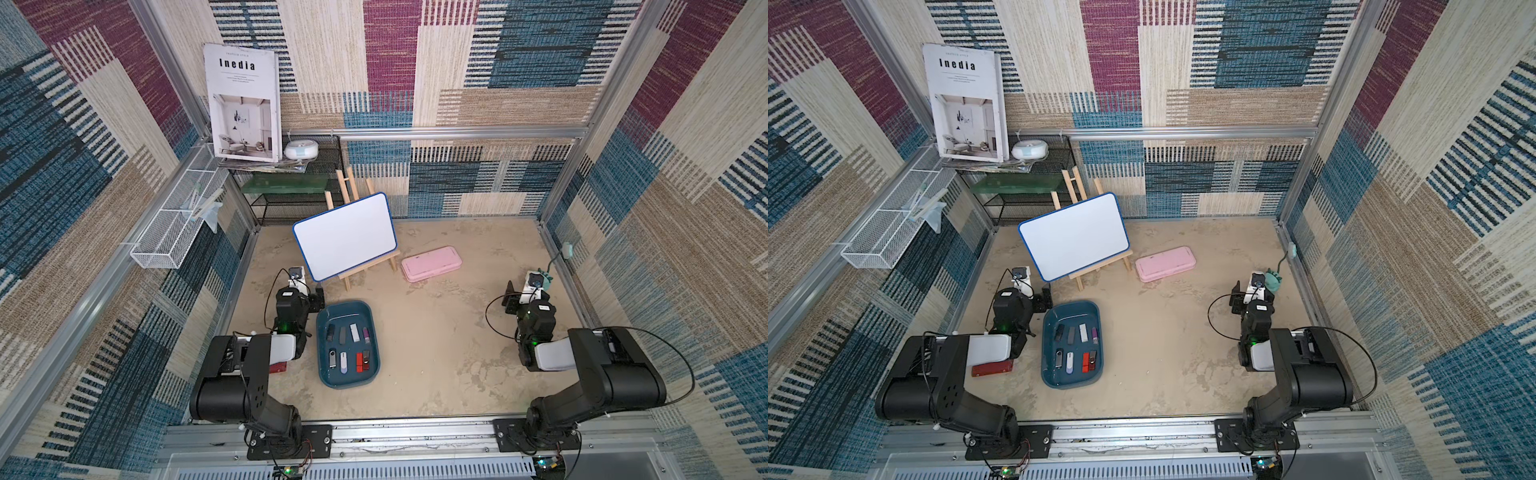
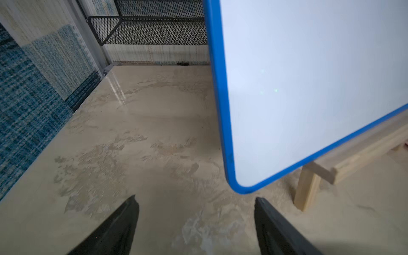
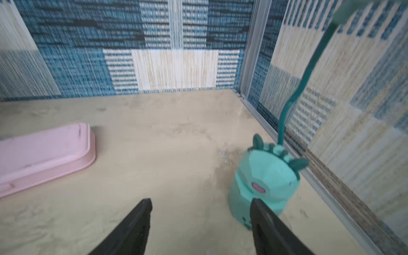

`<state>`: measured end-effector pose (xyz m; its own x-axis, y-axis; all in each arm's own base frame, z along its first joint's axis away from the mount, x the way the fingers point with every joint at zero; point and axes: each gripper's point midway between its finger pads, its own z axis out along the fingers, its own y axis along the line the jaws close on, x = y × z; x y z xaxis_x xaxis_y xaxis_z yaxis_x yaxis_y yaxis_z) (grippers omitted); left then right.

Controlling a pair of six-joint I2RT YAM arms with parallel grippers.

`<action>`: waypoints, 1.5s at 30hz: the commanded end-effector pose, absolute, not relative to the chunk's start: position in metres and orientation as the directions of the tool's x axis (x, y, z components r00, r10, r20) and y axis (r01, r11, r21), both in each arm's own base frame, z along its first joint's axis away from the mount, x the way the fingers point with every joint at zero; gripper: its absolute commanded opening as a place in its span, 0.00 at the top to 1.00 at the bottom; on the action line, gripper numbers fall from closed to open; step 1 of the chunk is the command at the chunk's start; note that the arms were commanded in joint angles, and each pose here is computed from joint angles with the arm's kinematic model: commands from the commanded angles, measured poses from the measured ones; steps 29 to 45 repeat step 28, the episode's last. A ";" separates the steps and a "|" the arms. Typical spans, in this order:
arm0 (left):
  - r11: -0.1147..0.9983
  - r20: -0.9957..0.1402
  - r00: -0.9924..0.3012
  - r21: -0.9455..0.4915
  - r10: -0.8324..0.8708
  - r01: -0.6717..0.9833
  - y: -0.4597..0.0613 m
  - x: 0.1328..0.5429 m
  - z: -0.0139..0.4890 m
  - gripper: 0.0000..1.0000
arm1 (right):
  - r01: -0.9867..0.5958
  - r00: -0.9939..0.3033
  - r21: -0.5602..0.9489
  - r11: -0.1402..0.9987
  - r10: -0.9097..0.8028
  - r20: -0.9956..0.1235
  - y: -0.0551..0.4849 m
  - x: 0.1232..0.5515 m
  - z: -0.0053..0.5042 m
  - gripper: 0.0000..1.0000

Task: Put the usb flash drive into the storage box
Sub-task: Reset both arms

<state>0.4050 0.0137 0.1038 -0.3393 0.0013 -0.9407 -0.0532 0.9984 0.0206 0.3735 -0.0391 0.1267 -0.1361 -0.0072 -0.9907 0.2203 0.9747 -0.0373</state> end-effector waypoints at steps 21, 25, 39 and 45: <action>1.000 -0.917 -0.398 0.004 -0.003 -0.018 0.009 0.401 0.090 0.01 | 0.135 -0.134 -0.006 0.991 0.013 -0.991 -0.026 0.378 0.128 0.01; 1.000 -0.917 -0.399 0.004 -0.003 -0.018 0.009 0.401 0.090 0.01 | 0.133 -0.144 -0.006 0.991 0.013 -0.990 -0.025 0.380 0.126 0.01; 1.000 -0.917 -0.398 0.005 -0.003 -0.019 0.010 0.401 0.090 0.01 | 0.130 -0.144 -0.006 0.991 0.013 -0.990 -0.025 0.380 0.126 0.01; 1.000 -0.917 -0.398 0.005 -0.003 -0.019 0.010 0.401 0.090 0.01 | 0.130 -0.144 -0.006 0.991 0.013 -0.990 -0.025 0.380 0.126 0.01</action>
